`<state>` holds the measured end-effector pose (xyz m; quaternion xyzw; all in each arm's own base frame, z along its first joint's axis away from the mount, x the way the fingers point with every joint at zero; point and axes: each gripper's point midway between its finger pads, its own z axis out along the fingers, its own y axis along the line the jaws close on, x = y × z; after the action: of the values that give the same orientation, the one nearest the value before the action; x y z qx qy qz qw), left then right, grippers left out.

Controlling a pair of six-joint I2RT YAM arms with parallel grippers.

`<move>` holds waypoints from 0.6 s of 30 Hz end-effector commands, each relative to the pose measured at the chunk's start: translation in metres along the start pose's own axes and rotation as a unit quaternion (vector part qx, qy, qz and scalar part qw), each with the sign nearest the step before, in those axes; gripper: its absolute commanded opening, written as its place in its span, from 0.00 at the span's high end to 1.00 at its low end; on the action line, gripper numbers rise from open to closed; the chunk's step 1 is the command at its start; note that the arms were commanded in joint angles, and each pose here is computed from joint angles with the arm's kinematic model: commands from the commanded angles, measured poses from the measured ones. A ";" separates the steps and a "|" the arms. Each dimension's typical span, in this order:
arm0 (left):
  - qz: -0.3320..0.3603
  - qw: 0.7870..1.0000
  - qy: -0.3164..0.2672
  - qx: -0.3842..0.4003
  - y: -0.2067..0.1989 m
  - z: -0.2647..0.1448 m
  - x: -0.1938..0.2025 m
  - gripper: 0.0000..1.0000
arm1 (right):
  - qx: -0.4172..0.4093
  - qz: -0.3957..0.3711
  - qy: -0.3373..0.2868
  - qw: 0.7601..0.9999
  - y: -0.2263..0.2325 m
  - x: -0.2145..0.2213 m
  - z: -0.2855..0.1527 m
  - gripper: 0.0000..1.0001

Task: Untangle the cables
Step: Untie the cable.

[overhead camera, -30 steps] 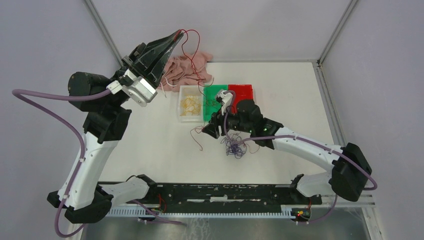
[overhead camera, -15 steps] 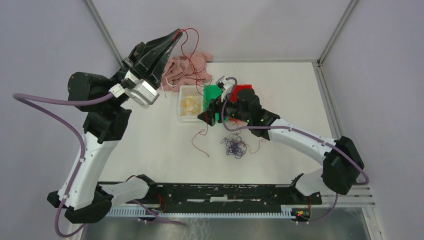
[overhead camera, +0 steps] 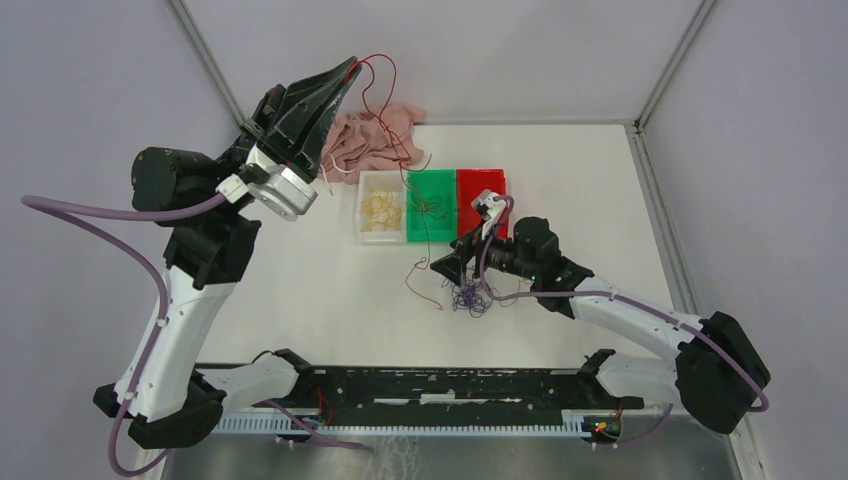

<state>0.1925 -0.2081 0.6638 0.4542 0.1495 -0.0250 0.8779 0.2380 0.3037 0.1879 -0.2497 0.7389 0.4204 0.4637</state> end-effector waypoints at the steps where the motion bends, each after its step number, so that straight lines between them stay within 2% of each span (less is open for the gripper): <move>1: 0.030 0.999 -0.023 -0.015 0.014 -0.002 -0.017 0.97 | -0.111 -0.077 -0.041 0.990 0.048 -0.031 0.001 0.14; 8: 0.028 0.999 -0.021 -0.013 0.011 -0.001 -0.014 0.97 | -0.147 -0.133 -0.007 0.980 0.073 -0.031 0.039 0.18; 11: 0.031 0.999 -0.021 -0.016 0.013 -0.002 -0.016 0.97 | -0.133 -0.136 -0.002 0.982 0.069 -0.035 0.059 0.26; 13: 0.031 0.999 -0.019 -0.016 0.013 -0.003 -0.015 0.97 | -0.119 -0.134 -0.010 0.984 0.065 -0.044 0.069 0.34; 18: 0.036 0.999 -0.016 -0.019 0.014 -0.004 -0.014 0.97 | -0.073 -0.137 -0.050 0.987 0.053 -0.073 0.072 0.70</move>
<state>0.1910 -0.2078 0.6635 0.4550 0.1475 -0.0253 0.8778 0.2397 0.3915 0.2123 -0.3897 0.6666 0.4330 0.4650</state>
